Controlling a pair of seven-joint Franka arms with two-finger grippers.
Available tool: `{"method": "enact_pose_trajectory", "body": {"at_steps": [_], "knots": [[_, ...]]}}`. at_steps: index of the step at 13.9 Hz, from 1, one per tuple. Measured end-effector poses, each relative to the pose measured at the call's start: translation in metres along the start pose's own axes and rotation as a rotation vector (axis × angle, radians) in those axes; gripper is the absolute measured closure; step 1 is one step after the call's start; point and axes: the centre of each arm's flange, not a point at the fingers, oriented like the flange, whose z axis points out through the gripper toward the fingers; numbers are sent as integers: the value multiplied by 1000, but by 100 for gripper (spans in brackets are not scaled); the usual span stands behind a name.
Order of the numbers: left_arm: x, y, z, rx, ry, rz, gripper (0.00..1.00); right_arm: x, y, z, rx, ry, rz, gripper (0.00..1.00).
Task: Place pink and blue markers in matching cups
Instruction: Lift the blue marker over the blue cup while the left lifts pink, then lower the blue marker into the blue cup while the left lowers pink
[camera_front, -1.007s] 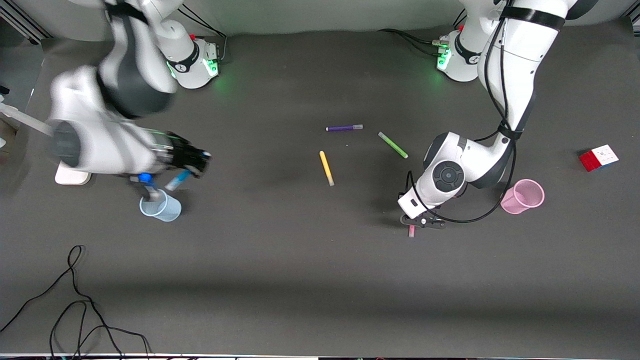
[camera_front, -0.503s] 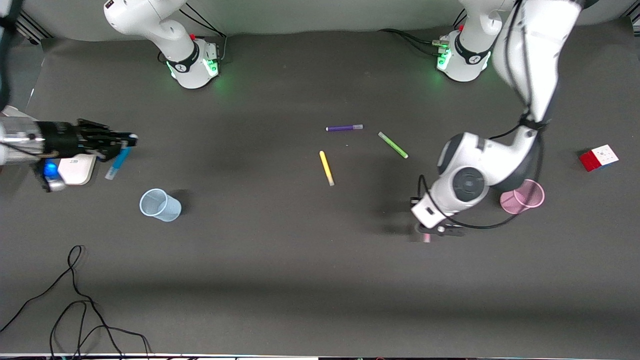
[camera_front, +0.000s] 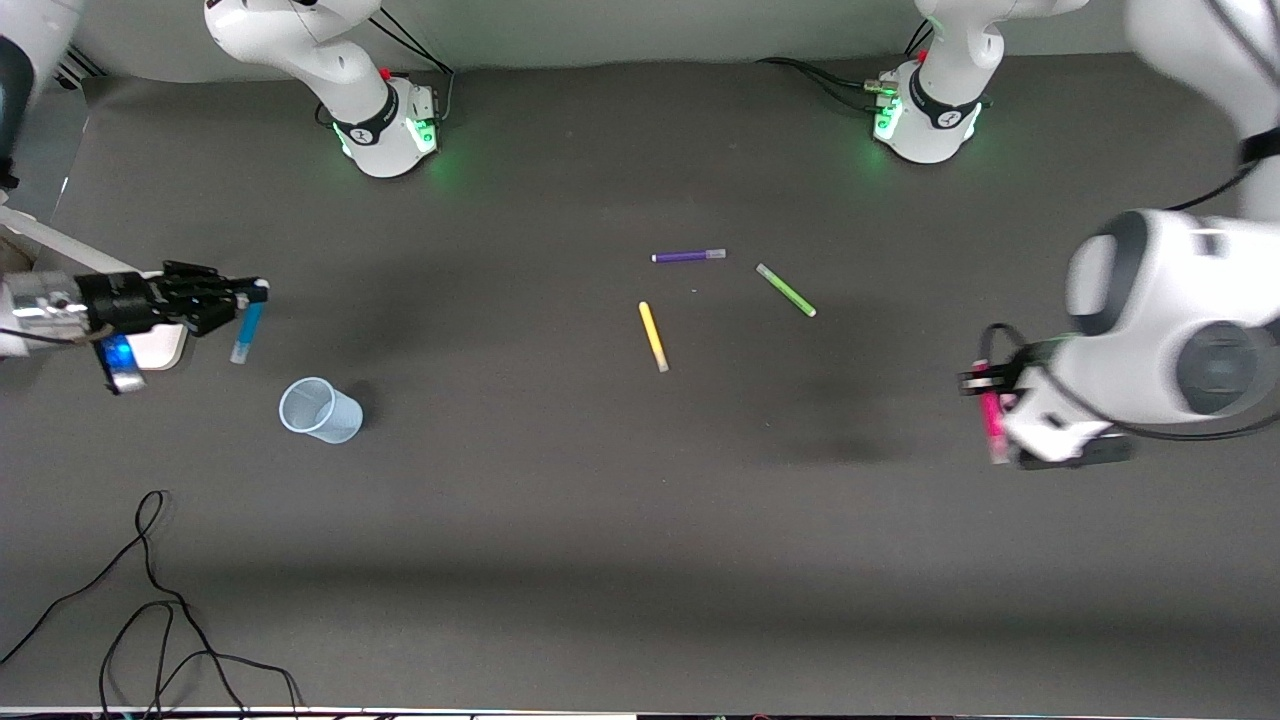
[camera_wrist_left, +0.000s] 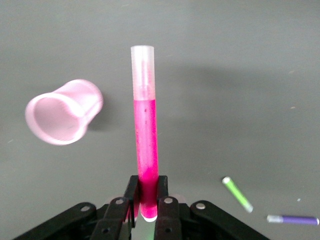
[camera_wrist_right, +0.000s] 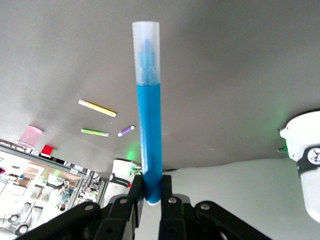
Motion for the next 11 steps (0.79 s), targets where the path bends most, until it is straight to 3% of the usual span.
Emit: {"method": "enact_pose_trajectory", "body": {"at_steps": [5, 7, 11], "knots": [[-3, -102, -3, -6, -125, 18, 82, 50, 21, 25, 1, -59, -37, 82], [-6, -105, 6, 25, -181, 26, 82, 63, 25, 29, 34, -67, -59, 82], [-6, -105, 27, 44, -279, 97, 82, 81, 37, 37, 42, -78, -91, 82]]}}
